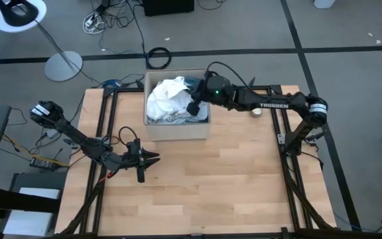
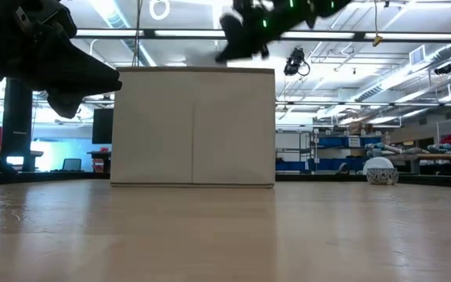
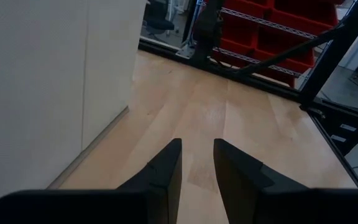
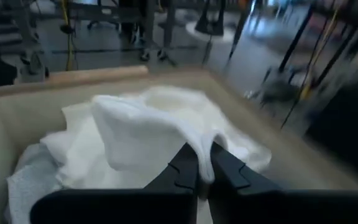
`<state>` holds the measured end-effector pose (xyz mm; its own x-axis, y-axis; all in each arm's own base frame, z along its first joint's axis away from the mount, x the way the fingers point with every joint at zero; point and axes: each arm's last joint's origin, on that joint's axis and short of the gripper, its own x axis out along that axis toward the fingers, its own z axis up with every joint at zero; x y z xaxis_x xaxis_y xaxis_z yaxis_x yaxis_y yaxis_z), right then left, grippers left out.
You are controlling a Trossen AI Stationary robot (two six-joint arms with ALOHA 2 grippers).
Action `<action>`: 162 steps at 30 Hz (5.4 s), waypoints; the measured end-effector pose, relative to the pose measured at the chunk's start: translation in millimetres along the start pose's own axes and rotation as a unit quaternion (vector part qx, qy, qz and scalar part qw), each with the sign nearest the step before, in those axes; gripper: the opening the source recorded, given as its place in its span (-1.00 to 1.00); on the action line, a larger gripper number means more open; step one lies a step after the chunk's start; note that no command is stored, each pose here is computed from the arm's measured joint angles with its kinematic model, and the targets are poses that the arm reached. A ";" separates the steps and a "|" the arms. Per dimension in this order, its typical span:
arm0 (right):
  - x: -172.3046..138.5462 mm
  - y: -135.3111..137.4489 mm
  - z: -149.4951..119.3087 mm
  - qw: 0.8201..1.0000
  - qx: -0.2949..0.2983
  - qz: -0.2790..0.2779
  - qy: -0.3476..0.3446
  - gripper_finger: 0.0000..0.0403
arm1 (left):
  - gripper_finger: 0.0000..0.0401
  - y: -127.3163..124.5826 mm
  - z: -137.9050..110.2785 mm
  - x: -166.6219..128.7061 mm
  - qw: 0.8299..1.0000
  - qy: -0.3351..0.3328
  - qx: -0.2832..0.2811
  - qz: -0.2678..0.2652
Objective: Sort clothes
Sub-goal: Put the white sock into the laundry organizer, then return to Home Position
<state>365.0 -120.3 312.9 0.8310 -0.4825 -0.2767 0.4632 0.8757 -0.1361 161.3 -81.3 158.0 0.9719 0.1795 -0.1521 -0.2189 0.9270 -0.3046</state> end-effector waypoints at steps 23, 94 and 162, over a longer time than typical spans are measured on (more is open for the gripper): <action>-7.2 -6.0 -6.2 0.995 0.052 0.079 0.018 0.42 | -0.51 0.2 -0.4 0.0 1.000 0.002 0.004 0.002; -240.2 -2.6 -80.8 0.966 0.106 0.221 0.081 0.43 | -0.51 70.7 27.6 -54.2 0.973 -0.081 0.158 -0.146; -207.8 25.4 -263.5 0.975 0.031 0.191 0.114 0.43 | -0.51 70.4 27.4 -53.5 0.976 -0.076 0.141 -0.150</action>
<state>123.0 6.1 116.3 0.8598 -0.0998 -0.5007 0.1568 0.9849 0.0730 96.3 -16.6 170.5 0.9948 -0.0866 0.0528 0.0888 0.9952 -0.0404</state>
